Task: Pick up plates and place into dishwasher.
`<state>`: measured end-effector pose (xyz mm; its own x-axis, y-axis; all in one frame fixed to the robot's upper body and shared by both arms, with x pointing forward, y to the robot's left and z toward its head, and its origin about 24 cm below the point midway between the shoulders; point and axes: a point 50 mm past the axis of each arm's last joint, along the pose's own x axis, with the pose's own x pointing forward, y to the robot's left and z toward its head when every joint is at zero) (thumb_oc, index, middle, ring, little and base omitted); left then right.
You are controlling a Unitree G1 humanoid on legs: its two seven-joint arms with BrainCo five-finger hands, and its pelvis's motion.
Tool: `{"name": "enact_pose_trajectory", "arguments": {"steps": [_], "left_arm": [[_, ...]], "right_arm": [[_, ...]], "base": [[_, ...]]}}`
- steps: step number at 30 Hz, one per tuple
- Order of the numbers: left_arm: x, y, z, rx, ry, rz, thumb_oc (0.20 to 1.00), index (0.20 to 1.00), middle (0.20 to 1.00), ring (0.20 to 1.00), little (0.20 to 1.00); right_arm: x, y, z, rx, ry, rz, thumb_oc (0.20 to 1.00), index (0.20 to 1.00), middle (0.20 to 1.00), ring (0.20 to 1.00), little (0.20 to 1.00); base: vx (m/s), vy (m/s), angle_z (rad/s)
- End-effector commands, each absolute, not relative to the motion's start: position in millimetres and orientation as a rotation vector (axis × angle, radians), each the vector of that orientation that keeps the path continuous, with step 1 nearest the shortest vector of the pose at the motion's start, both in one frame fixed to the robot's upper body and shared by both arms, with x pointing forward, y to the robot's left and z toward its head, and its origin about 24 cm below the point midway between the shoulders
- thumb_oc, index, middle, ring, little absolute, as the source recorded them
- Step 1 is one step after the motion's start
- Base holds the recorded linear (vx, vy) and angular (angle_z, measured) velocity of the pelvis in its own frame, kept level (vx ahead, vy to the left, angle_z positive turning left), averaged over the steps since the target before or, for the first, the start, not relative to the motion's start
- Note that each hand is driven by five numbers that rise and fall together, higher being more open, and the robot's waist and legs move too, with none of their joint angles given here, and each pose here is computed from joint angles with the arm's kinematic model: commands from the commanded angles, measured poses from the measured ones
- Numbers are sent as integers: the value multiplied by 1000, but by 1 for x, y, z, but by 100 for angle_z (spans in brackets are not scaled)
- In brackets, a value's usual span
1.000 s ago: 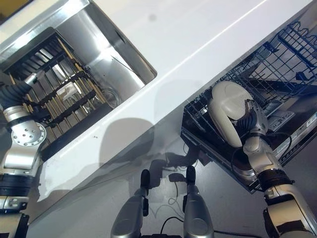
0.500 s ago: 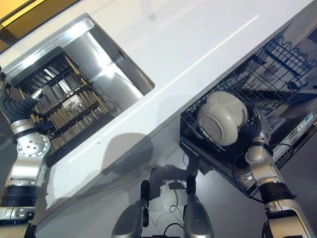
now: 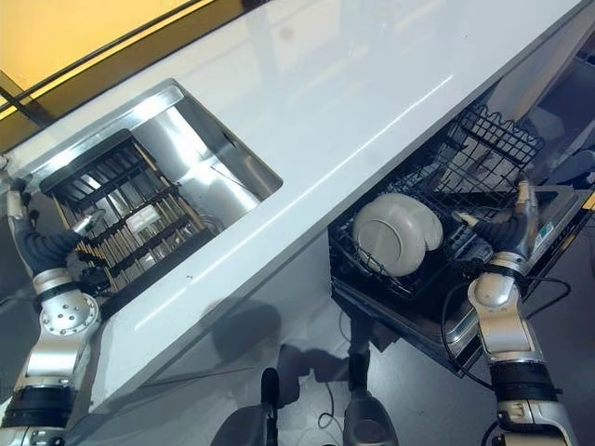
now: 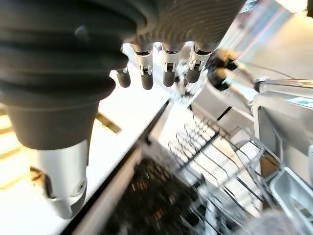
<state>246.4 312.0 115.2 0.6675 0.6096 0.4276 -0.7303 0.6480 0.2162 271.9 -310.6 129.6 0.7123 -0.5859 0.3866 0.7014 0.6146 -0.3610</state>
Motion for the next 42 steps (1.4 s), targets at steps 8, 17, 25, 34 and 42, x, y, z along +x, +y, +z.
{"name": "enact_pose_trajectory", "arguments": {"steps": [8,17,25,34,42], "left_arm": [[231,308,102,386,-343,788,1000,1000,1000,1000,1000],[237,302,97,368,-300,758,1000,1000,1000,1000,1000],[260,298,120,337,-400,788,1000,1000,1000,1000,1000],[282,297,158,330,-495,772,1000,1000,1000,1000,1000],[291,297,175,339,-546,770,1000,1000,1000,1000,1000]], "right_arm": [[261,-304,129,-345,-287,-740,1000,1000,1000,1000,1000],[266,-309,120,-300,-252,-746,1000,1000,1000,1000,1000],[290,-304,137,-123,-317,-795,1000,1000,1000,1000,1000],[317,-292,149,-18,-348,-765,1000,1000,1000,1000,1000],[324,-288,152,94,-359,-863,1000,1000,1000,1000,1000]], "base": [[54,149,-8],[37,118,-9],[-176,33,6],[-101,-23,9],[-58,-29,9]]}}
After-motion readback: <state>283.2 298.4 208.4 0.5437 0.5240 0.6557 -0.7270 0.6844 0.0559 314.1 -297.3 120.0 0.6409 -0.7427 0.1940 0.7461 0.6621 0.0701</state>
